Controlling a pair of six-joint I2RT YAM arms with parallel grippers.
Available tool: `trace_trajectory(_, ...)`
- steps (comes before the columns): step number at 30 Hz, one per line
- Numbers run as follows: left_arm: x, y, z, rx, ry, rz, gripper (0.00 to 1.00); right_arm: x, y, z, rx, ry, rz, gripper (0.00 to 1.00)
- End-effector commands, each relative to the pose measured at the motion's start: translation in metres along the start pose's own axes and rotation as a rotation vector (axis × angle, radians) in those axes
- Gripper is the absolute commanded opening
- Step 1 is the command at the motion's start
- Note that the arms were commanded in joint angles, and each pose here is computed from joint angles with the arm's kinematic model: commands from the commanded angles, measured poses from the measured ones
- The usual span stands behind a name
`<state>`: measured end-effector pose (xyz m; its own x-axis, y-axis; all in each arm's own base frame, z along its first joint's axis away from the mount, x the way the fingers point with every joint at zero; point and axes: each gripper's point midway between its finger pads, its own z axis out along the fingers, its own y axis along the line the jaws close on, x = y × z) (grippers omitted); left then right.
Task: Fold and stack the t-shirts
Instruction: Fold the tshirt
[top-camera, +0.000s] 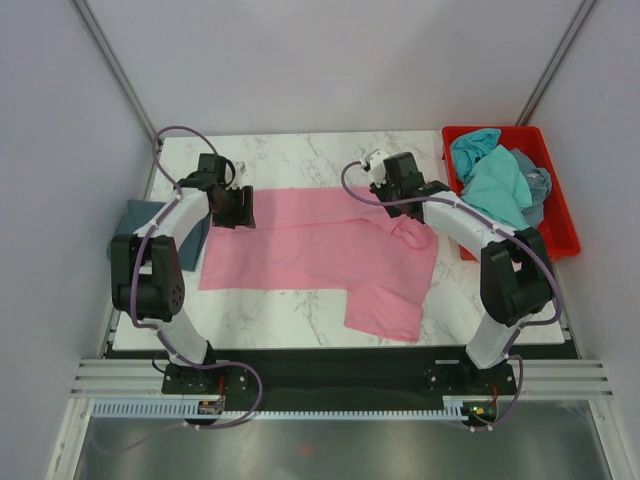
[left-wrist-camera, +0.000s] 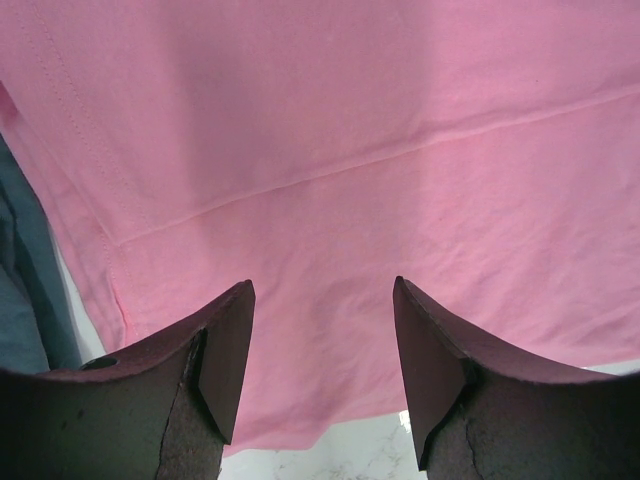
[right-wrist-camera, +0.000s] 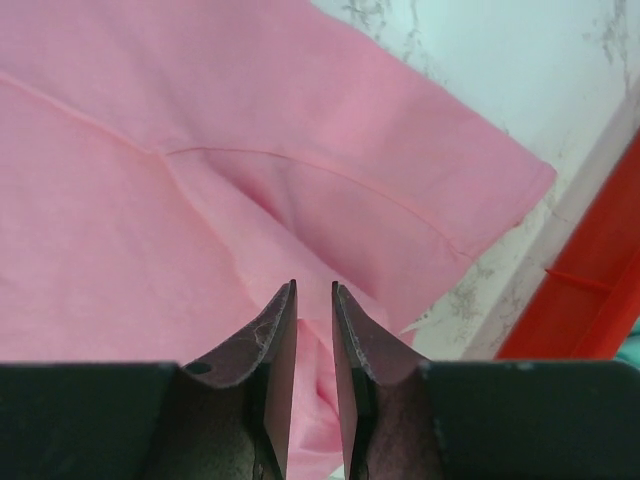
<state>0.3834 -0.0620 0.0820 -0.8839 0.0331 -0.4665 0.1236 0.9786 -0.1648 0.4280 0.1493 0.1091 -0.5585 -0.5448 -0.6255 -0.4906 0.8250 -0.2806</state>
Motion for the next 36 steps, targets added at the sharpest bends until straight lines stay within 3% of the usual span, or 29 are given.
trace_trajectory(1,-0.020,-0.004,-0.012,0.000,-0.077,-0.006,0.66,0.013,0.030,-0.008,-0.131,0.020,0.017,0.28)
trace_trajectory(6,-0.021,-0.005,-0.013,0.001,-0.081,-0.006,0.65,0.037,0.041,0.000,-0.161,0.082,0.024,0.27)
trace_trajectory(23,-0.019,-0.003,-0.011,-0.007,-0.071,-0.005,0.65,0.054,0.043,0.025,-0.148,0.147,0.019,0.28)
trace_trajectory(36,-0.017,0.000,-0.009,-0.019,-0.065,-0.005,0.66,0.037,0.028,0.043,-0.083,0.123,0.015,0.32)
